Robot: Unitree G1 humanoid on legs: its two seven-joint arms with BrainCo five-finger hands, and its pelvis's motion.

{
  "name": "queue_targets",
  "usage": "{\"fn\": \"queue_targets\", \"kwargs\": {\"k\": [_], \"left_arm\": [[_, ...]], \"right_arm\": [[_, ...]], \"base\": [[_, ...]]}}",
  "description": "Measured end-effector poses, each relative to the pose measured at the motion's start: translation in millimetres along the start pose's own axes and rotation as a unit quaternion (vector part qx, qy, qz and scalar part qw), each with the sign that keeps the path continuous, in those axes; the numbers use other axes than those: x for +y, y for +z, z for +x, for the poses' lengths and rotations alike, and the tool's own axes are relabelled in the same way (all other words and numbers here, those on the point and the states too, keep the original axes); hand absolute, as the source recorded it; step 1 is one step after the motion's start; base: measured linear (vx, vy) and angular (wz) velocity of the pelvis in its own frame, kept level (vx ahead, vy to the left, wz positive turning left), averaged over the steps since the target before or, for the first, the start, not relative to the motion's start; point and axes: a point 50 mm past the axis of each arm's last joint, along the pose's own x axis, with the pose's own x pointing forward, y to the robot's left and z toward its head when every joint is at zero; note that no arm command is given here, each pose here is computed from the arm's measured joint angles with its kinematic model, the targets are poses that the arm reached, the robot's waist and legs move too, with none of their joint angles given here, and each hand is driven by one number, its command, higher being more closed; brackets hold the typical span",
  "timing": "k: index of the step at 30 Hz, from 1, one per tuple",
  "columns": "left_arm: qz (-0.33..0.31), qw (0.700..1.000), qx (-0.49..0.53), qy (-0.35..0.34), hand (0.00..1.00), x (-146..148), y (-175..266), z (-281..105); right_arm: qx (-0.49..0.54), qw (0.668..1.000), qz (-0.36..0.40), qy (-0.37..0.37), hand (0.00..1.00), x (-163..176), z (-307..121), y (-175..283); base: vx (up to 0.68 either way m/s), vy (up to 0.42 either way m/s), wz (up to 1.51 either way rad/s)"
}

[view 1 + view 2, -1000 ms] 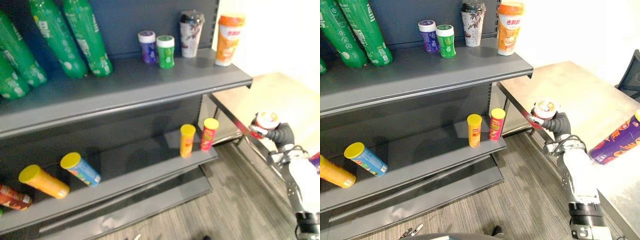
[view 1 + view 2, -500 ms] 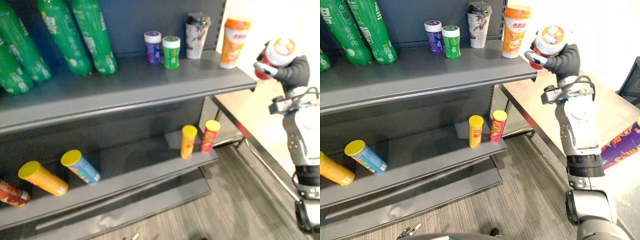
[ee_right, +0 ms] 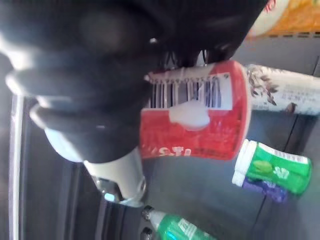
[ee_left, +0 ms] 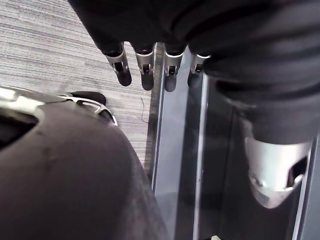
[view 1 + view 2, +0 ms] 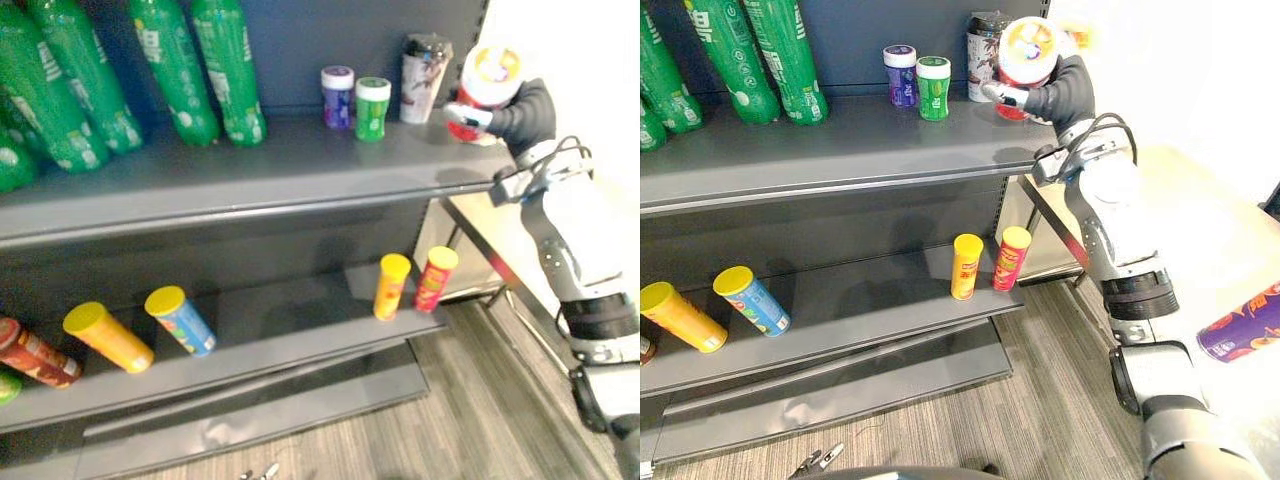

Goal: Put the gum and the chips on the shelf.

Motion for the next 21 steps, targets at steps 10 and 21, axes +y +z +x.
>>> {"fn": "queue_targets", "kwargs": {"k": [10,21], "left_arm": [[0.006,1.000,-0.003,0.006,0.00,-1.1,3.1,1.2],[0.012,1.000,-0.007,0.011,0.00,-1.1,7.0,2.4]], "right_arm": [[0.062,0.991,0.113,0.026,1.00,38.3,5.6,-20.8],[0.112,0.975,0.192,-0.013,1.00,44.8,11.8,-42.4]], "base": [[0.00,0.000,0.00],[0.00,0.000,0.06]]}}
